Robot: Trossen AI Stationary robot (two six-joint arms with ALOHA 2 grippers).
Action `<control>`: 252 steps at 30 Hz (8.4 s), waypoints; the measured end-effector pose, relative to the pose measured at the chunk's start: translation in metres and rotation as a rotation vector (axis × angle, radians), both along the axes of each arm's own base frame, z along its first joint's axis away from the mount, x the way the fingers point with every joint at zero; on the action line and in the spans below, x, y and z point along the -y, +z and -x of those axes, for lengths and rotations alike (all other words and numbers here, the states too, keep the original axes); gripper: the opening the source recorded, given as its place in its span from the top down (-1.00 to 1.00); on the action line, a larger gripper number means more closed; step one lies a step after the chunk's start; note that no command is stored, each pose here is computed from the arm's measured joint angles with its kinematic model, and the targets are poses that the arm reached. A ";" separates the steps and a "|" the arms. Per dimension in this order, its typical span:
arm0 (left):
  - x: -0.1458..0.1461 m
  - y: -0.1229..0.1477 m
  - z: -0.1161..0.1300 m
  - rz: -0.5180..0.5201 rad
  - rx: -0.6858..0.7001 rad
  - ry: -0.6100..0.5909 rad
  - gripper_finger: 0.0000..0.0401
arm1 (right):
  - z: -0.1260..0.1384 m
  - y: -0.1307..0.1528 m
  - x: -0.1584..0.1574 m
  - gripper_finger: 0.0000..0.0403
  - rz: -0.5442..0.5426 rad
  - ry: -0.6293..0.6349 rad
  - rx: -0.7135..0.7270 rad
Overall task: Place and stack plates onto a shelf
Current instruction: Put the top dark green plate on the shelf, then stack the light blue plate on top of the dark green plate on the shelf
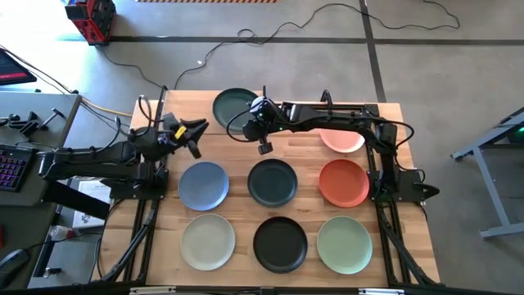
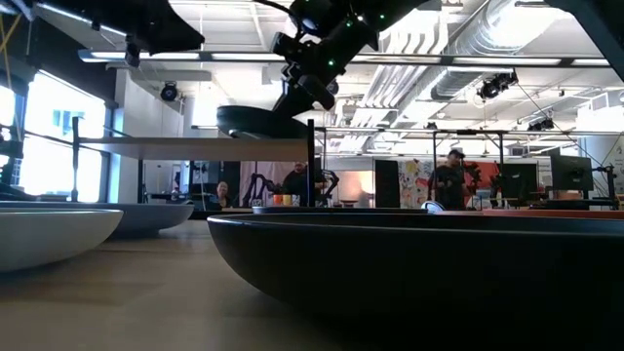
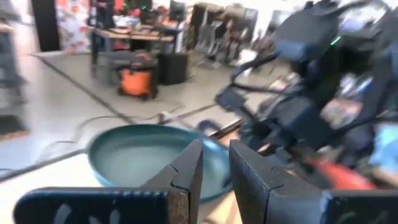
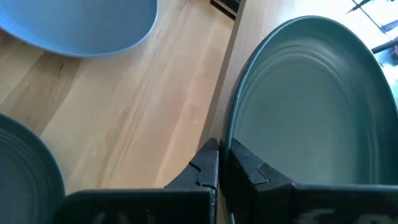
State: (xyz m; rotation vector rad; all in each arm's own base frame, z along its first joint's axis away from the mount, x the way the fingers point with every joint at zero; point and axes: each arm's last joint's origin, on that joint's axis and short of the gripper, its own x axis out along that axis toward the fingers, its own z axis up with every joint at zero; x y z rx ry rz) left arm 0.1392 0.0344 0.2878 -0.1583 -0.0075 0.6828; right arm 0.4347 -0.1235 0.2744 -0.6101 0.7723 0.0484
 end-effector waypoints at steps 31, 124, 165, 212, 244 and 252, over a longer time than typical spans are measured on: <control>-0.063 -0.027 -0.025 0.590 0.112 0.232 0.45 | 0.000 0.000 0.000 1.00 0.000 0.000 0.000; -0.039 0.013 0.006 0.233 0.085 -0.154 0.45 | 0.001 -0.002 -0.003 1.00 0.082 -0.017 -0.054; -0.039 0.013 0.007 0.233 0.085 -0.154 0.45 | 0.001 0.001 0.002 0.57 0.065 0.029 -0.014; -0.039 0.013 0.006 0.233 0.085 -0.154 0.45 | -0.007 -0.002 -0.009 0.97 -0.030 -0.055 0.037; -0.039 0.013 0.006 0.233 0.085 -0.154 0.45 | -0.008 0.000 -0.006 0.66 -0.074 -0.016 0.074; -0.039 0.013 0.006 0.233 0.085 -0.154 0.45 | -0.008 0.004 -0.007 0.39 -0.019 -0.001 0.085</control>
